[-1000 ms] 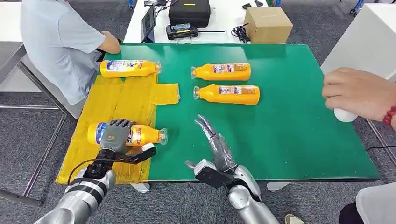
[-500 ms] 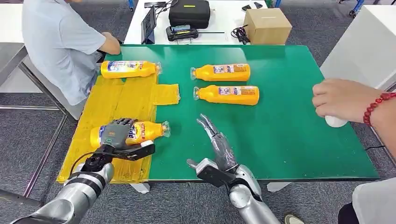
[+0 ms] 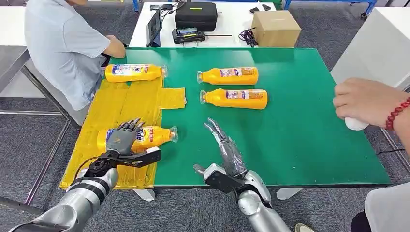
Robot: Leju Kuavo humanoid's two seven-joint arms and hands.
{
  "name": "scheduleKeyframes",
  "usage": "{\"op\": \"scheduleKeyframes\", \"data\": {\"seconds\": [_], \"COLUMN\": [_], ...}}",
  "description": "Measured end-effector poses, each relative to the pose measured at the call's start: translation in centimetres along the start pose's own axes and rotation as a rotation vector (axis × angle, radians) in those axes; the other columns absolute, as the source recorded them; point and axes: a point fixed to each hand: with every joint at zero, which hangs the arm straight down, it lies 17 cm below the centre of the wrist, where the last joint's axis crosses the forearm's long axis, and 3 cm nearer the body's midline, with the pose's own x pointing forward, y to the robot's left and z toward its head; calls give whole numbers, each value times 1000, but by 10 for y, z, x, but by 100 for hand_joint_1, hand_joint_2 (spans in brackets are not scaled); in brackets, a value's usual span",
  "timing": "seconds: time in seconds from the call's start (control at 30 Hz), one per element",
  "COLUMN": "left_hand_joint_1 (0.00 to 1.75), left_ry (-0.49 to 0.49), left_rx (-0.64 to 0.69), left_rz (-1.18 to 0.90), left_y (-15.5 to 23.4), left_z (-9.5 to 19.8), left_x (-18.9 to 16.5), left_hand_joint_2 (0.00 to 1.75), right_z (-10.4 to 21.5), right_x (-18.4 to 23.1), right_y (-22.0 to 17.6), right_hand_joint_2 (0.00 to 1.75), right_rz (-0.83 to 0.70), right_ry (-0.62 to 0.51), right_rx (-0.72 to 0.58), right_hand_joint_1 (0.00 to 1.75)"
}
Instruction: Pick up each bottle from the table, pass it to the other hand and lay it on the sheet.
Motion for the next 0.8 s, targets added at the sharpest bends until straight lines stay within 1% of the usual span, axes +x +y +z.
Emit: {"op": "scheduleKeyframes", "data": {"seconds": [0.13,0.33,0.43,0.57,0.8], "left_hand_joint_1": [0,0,0,0,0], "left_ry": [-18,-70,-96,-138,-250], "left_rx": [31,153,254,323,459], "left_rz": [-3,46,78,116,184], "left_y": [4,17,34,50,95], "left_z": [1,8,14,20,32], "left_x": [4,26,43,66,118], "left_hand_joint_2": [0,0,0,0,0], "right_z": [0,1,4,6,6], "right_x": [0,-3,-5,-6,-8], "right_y": [1,-2,-2,-2,-4], "right_hand_joint_2": [175,175,175,175,175], "right_rz": [4,11,15,22,29], "right_ry": [-1,5,13,17,27], "right_rx": [3,-2,-4,-8,-19], "right_hand_joint_1": [0,0,0,0,0]}}
